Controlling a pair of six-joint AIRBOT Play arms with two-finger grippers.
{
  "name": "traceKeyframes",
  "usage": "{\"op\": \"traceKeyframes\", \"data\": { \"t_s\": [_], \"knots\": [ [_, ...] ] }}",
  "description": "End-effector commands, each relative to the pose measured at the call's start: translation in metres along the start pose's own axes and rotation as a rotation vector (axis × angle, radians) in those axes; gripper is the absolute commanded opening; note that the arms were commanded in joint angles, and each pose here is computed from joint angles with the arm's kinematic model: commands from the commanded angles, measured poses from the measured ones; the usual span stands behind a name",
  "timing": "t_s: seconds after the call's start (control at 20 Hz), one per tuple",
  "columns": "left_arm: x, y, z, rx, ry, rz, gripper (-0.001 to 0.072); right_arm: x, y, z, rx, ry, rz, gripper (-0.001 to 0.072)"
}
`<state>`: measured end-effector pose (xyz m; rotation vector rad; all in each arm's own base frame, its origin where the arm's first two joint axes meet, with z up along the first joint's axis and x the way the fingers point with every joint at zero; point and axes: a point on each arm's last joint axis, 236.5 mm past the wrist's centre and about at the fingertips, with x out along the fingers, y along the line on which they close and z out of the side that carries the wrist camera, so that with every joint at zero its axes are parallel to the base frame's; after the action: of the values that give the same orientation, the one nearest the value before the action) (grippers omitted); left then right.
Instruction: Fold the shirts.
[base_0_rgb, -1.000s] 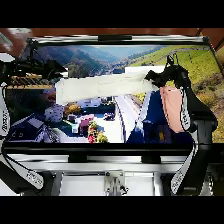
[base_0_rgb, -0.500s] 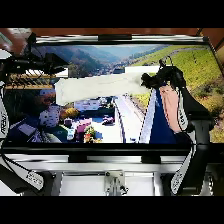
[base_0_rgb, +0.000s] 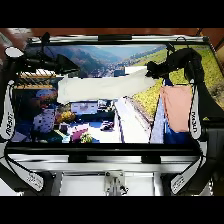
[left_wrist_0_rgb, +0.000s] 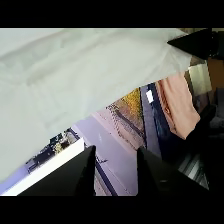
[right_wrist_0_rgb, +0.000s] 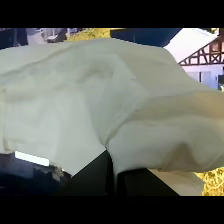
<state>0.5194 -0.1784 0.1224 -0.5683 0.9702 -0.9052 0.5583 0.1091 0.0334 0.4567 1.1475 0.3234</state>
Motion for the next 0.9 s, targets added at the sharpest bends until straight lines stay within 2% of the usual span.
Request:
{"op": "traceKeyframes", "data": {
  "t_s": [0.0,0.15,0.2,0.55,0.85],
  "knots": [
    [0.028,-0.008,-0.032,0.012,0.121,0.005,0.0255,-0.036,0.019,-0.024,-0.02,0.078,-0.002,0.0041],
    [0.064,-0.005,-0.06,-0.064,0.174,0.013,0.0238,-0.068,0.038,-0.04,-0.061,0.107,-0.006,0.0041],
    [0.075,-0.008,-0.068,-0.066,0.185,0.013,0.0123,-0.079,0.044,-0.042,-0.083,0.1,-0.018,0.0041],
    [0.092,-0.04,-0.097,-0.063,0.123,0.053,0.0096,-0.131,0.09,-0.076,-0.206,0.115,-0.038,0.0041],
    [0.159,-0.057,-0.145,-0.074,0.146,0.076,0.0097,-0.157,0.11,-0.107,-0.271,0.159,-0.08,0.0041]
  ]
}}
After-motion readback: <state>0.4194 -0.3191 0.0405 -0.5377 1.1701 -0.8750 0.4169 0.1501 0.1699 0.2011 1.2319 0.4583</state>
